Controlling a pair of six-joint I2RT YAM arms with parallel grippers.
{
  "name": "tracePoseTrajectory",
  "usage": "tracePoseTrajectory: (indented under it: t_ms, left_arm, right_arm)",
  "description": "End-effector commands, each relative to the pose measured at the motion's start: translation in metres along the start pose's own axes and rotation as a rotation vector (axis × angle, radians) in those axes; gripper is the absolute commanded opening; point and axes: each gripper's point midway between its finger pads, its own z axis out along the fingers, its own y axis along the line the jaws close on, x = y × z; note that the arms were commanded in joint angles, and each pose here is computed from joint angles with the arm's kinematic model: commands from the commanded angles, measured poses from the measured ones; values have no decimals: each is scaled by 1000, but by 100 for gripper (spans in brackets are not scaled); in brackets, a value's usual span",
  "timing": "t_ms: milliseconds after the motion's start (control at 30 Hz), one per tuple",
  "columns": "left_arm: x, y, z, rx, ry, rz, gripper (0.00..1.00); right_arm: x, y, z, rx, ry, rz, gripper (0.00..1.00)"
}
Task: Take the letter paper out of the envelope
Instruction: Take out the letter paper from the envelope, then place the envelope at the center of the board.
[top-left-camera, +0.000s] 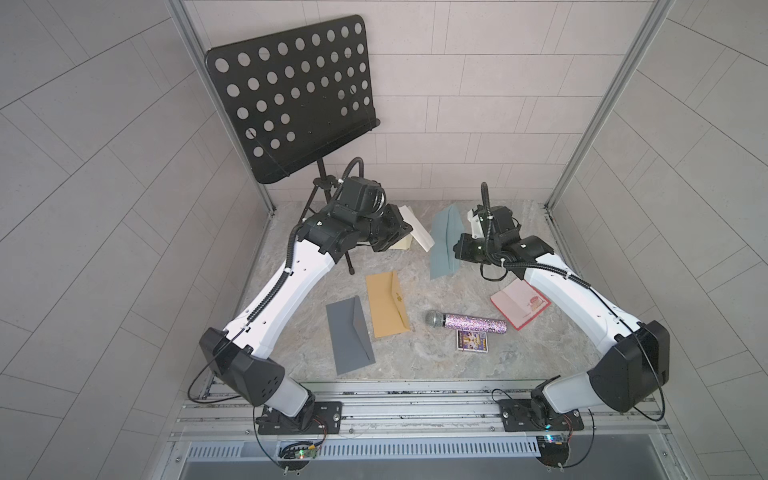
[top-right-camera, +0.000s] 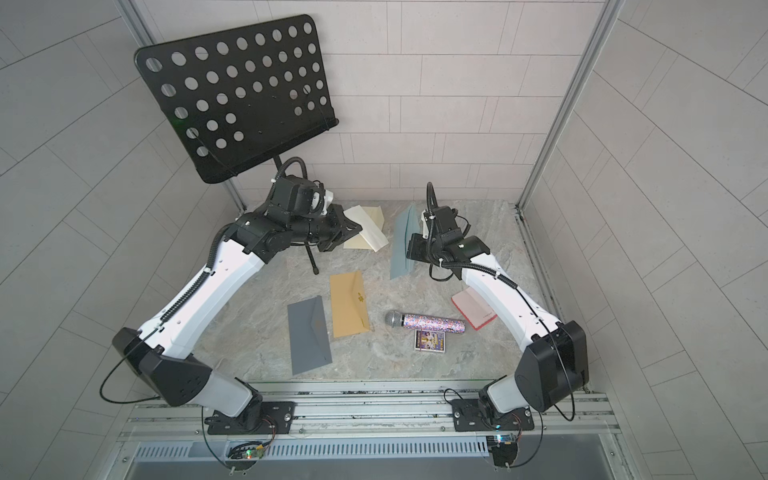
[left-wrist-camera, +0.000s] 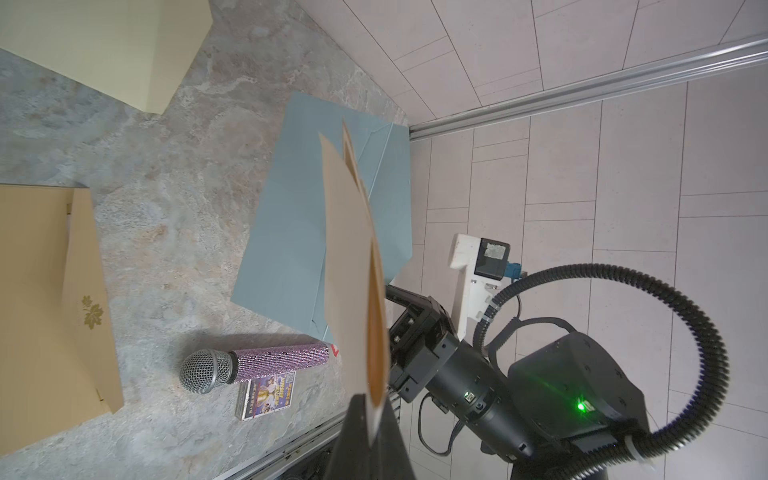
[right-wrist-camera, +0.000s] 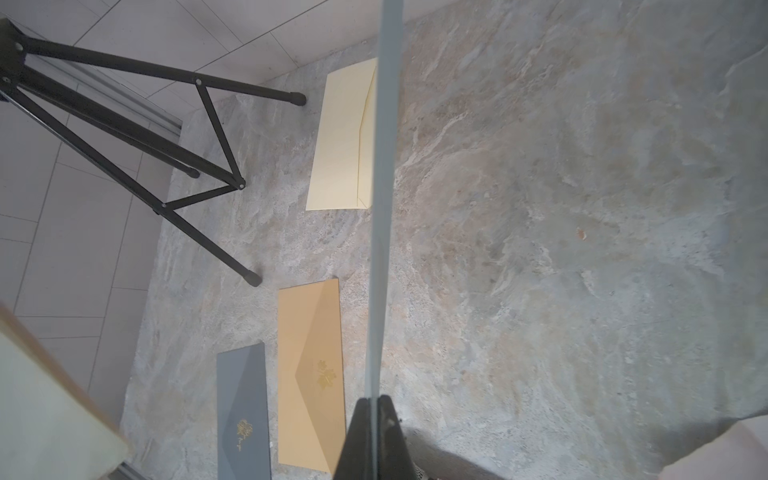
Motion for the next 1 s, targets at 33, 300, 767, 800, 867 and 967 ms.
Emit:
tracePoseTrajectory:
  t_ms: [33,300,767,800,867,967]
  left_arm:
    - [6,10,-16,-6,-24,29,0]
    - [25,49,-22,-88,-7,27,0]
    - [36,69,-28,-134,10,31,0]
    - [36,69,-28,-135,10,32,0]
    - [36,68,-29,-137,9,33,0]
    - [36,69,-30,-144,10,39,0]
  right_arm:
    - [16,-1,34,-48,90,88,0]
    - [52,-13,69,-70,223,93,0]
    - [72,-43,112,-99,334,135,0]
    - [74,-45,115,-102,344,135,0]
    - [76,-50,117,-98,356,139,0]
    - [80,-59,119,-91,367,145,2]
